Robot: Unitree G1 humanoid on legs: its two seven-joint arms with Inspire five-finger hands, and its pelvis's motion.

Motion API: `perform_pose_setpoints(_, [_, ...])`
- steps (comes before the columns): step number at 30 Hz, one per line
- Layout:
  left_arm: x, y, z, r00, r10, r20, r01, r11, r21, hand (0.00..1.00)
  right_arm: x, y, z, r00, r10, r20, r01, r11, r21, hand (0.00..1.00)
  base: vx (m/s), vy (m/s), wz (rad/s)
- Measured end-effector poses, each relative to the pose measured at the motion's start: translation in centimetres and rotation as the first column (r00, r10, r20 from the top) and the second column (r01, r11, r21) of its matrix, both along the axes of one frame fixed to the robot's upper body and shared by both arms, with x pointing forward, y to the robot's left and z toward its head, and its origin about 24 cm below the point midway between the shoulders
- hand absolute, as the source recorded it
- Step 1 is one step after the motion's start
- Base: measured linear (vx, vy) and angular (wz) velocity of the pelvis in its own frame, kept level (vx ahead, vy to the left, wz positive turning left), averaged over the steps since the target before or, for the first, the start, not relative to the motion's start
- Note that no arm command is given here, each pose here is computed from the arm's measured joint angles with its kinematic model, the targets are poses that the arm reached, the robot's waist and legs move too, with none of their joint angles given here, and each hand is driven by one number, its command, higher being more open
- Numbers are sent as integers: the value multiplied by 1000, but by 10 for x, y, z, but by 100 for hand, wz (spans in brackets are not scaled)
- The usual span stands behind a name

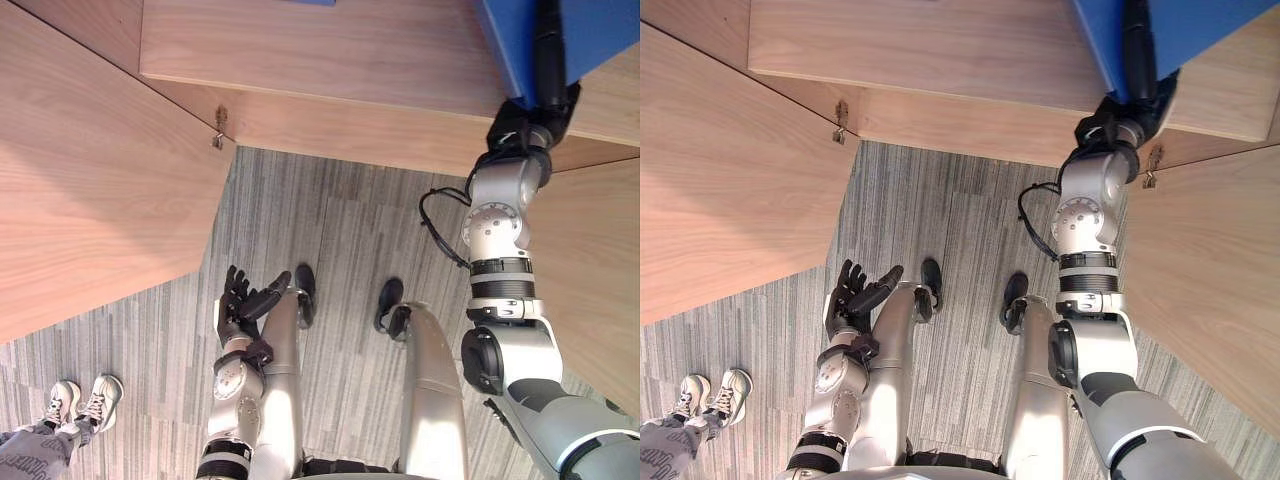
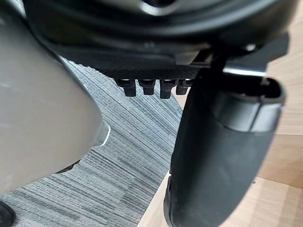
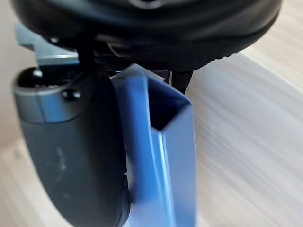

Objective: Walk over to the cabinet, pick up the folder, carry it to the office cabinet, place the folder inside the office cabinet, then close the office cabinet door

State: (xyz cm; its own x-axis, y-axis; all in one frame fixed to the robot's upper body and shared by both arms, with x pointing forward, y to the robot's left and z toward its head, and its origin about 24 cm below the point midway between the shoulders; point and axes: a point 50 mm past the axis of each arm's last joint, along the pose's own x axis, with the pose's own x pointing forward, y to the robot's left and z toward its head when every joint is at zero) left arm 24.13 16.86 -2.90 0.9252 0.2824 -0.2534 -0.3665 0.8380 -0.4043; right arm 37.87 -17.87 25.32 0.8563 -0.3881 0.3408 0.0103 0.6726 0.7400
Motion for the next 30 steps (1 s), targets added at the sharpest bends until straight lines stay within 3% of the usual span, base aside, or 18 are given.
perform_pose_setpoints(4, [-3,2,-9,999,-2,-40,2,1000,5,100,4,23,2,997,81,-9,-81,989,-126,100,-15,-14,-2])
perform_pose_setpoints(6, [-3,3,-14,998,-7,-64,8,1000,11,100,4,38,10,991,134,11,-125,946,-299,100,-30,-25,-6])
perform_pose_setpoints(11, [-2,4,-20,996,-10,-93,10,1000,1,100,5,66,24,978,207,26,-167,855,-491,100,-29,-34,-4])
perform_pose_setpoints(18, [-1,5,-23,995,-27,-97,28,1000,5,100,13,68,9,979,195,-52,-181,735,-654,100,-2,-4,-1])
perform_pose_setpoints(19, [-1,5,-24,995,-30,-99,31,999,8,100,14,66,6,981,182,-70,-180,707,-684,0,0,0,0])
perform_pose_setpoints(26, [0,8,-27,993,-46,-111,48,999,18,100,22,48,-11,987,66,-146,-159,515,-842,0,-32,-31,1])
perform_pose_setpoints(30, [1,12,-30,990,-50,-132,54,998,28,100,23,44,-15,985,62,-163,-171,508,-844,0,-43,-35,1])
